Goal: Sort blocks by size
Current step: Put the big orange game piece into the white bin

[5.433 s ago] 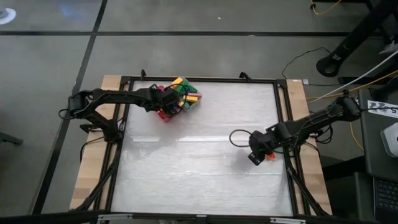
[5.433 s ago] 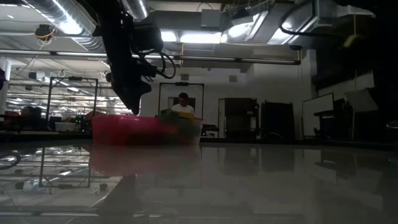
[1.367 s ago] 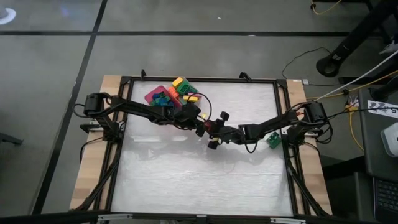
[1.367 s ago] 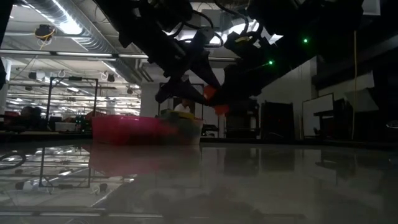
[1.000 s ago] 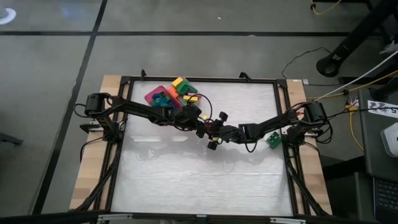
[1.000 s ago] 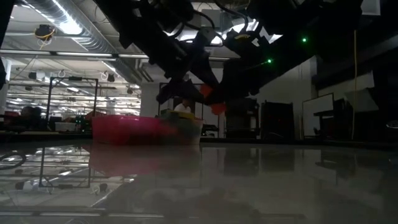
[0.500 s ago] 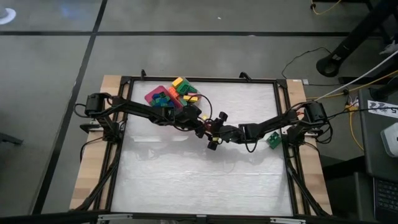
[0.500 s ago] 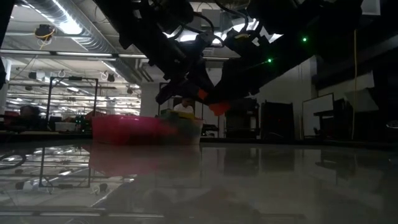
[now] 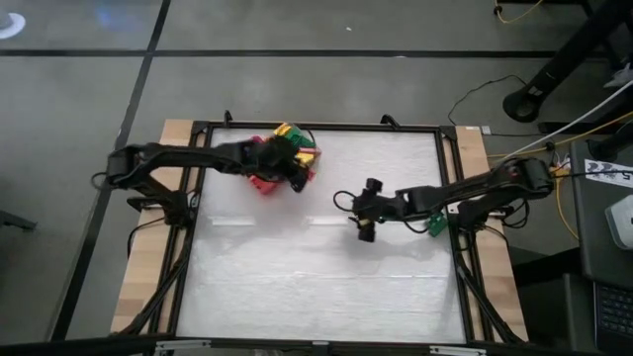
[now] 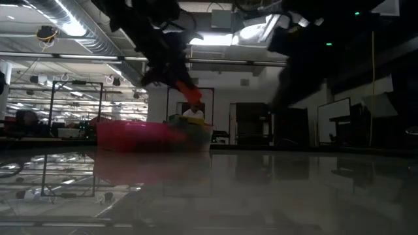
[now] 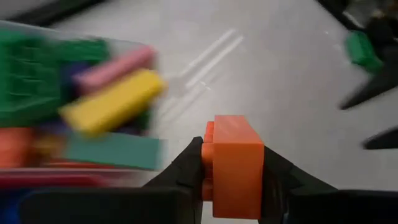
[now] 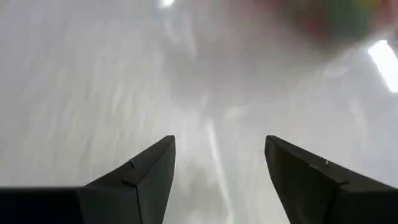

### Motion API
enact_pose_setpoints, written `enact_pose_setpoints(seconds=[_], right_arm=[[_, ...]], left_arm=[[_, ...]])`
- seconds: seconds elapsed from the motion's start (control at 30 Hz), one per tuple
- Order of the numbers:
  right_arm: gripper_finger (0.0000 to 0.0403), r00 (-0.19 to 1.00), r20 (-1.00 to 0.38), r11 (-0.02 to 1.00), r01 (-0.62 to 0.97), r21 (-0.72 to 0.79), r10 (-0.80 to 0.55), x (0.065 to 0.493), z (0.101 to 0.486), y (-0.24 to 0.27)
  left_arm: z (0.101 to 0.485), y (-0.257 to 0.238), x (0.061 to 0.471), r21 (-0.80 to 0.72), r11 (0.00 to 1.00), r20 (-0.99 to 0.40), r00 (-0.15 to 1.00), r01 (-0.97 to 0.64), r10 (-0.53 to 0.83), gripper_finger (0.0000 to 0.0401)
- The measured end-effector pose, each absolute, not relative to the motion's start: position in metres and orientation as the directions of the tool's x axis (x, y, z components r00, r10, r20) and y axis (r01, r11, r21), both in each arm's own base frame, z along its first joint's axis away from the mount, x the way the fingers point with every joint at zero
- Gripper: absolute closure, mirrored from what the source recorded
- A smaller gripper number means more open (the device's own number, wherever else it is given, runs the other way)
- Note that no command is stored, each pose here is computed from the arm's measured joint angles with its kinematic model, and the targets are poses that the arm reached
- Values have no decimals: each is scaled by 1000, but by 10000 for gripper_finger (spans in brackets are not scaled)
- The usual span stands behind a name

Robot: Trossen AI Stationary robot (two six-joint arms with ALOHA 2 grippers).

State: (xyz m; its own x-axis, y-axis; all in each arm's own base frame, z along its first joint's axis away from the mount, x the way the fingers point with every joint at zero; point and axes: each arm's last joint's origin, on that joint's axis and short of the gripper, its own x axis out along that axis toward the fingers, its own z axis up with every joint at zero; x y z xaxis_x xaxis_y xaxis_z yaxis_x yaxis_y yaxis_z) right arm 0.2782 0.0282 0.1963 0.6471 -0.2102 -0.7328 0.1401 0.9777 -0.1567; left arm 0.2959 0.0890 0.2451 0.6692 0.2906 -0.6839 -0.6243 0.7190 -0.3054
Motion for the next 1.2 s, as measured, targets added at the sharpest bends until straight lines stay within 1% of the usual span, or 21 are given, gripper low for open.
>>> enact_pose_setpoints(seconds=[0.13,0.2,0.3,0.37,0.43,0.53,0.6,0.73,0.9,1.03,1.2], right_arm=[[155,521,-847,991,127,-42,-103,259,194,29],[155,433,-899,990,144,0,-64,250,190,30],[155,329,-944,981,192,23,-42,240,186,29],[155,287,-957,975,222,15,-50,236,185,29],[155,268,-961,970,241,-4,-71,234,184,28],[155,273,-958,969,247,-18,-88,234,184,27],[155,274,-958,969,247,-19,-89,234,184,27],[155,273,-958,969,248,-20,-89,234,184,27],[155,280,-955,968,249,-20,-92,235,185,27],[155,286,-954,968,249,-18,-91,236,185,27],[155,286,-954,968,249,-18,-91,236,185,27]], left_arm=[[255,106,268,-232,695,-737,589,-680,331,316],[257,112,256,-199,683,-768,545,-703,337,310],[256,120,244,-170,655,-804,488,-736,340,306],[254,124,240,-169,630,-816,466,-758,343,309],[254,129,241,-162,627,-807,468,-762,360,315],[255,136,240,-128,631,-788,465,-765,404,320],[257,142,239,-121,633,-766,477,-765,430,320],[257,151,233,-82,638,-772,454,-766,446,311],[250,152,230,-11,726,-784,457,-687,420,308],[240,151,229,41,772,-787,456,-634,416,307],[233,151,232,-14,801,-748,537,-599,389,307]])
